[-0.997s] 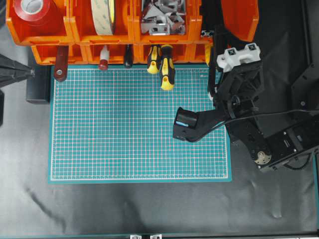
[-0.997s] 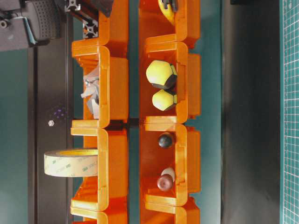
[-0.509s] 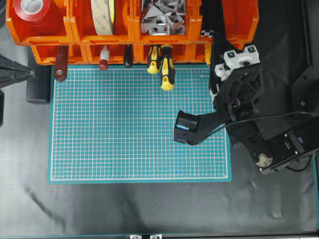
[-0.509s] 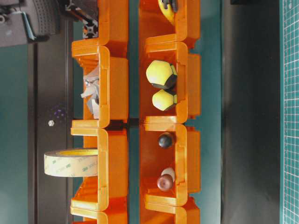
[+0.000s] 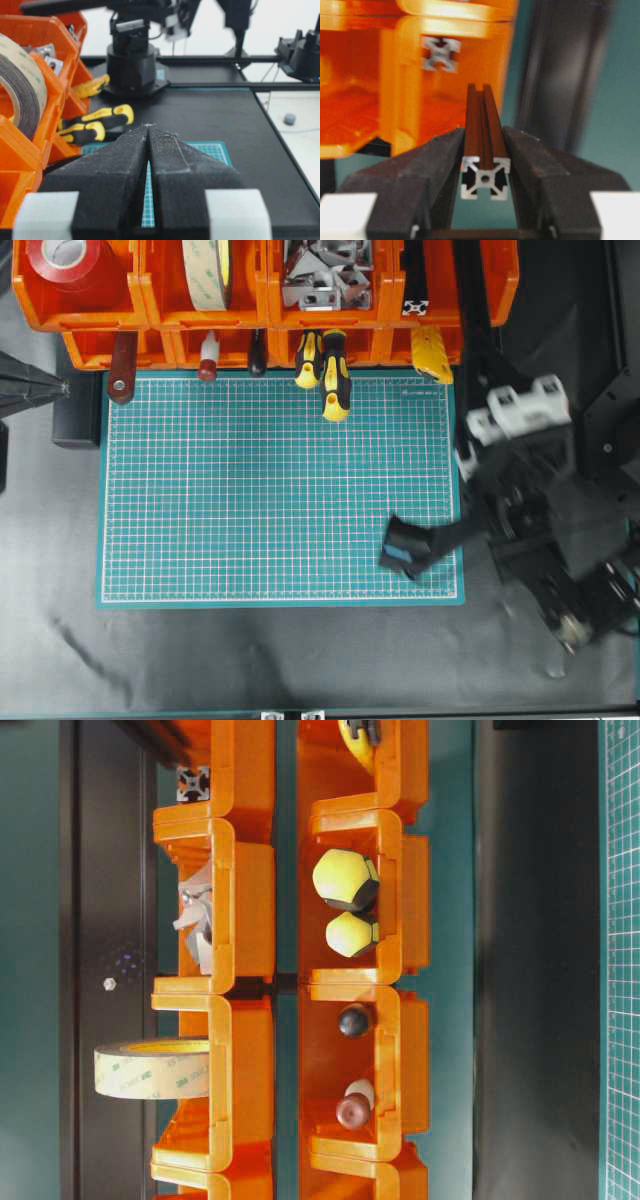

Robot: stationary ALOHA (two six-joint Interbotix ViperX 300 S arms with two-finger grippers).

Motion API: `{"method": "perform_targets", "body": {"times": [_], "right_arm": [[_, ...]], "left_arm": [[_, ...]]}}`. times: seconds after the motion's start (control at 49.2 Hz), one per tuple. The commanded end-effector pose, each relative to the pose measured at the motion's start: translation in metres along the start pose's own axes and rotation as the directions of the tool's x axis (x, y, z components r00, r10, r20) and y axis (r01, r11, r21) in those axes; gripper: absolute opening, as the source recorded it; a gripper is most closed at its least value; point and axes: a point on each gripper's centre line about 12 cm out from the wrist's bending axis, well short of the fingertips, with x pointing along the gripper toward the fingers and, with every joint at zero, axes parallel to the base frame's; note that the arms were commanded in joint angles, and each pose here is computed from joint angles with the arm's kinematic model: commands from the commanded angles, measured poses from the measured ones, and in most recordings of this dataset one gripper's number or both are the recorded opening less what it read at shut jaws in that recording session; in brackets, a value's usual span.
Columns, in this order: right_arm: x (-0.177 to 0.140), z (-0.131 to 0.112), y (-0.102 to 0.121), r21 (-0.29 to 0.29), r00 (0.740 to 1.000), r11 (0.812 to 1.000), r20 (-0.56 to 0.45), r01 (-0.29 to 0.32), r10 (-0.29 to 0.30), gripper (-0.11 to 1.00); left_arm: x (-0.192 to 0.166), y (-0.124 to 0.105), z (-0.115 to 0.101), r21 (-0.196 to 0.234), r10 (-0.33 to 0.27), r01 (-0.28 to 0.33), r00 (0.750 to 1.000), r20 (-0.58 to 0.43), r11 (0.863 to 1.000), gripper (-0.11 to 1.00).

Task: Pick frame from container rack with right arm.
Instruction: 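Pull the bar out of the rack and swing it down over the mat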

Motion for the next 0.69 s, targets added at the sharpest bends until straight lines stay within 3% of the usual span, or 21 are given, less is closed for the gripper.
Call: {"method": "perform_targets", "body": {"times": [0.0,0.142,0.285,0.448,0.57,0.671], "right_arm": [[-0.023,0.003,-0.015,0.046,0.998,0.998,0.043,0.032,-0.034,0.25],[-0.061,0.02,-0.018,0.07,0.988,0.996,0.14,0.058,-0.068,0.25],[-0.09,0.04,-0.017,0.079,0.969,0.996,0.239,0.037,-0.055,0.25],[-0.118,0.061,0.0,0.009,0.926,1.0,0.376,0.01,-0.012,0.25],[-0.125,0.074,0.022,-0.071,0.891,0.996,0.447,-0.046,0.073,0.25],[-0.126,0.084,0.044,-0.135,0.845,0.988,0.517,-0.08,0.138,0.25]], "left_arm": [[0.002,0.0,0.004,-0.003,-0.002,0.002,1.0,0.006,1.0,0.0],[0.002,0.001,0.004,-0.003,0.004,-0.004,1.0,0.006,1.0,0.0],[0.002,0.002,0.004,-0.002,0.009,-0.009,1.0,0.008,1.0,0.0],[0.002,0.002,0.004,-0.003,0.009,-0.009,1.0,0.008,1.0,0.0],[0.002,0.002,0.004,-0.002,0.009,-0.009,1.0,0.008,1.0,0.0],[0.002,0.002,0.004,-0.003,0.009,-0.009,1.0,0.008,1.0,0.0]]}}
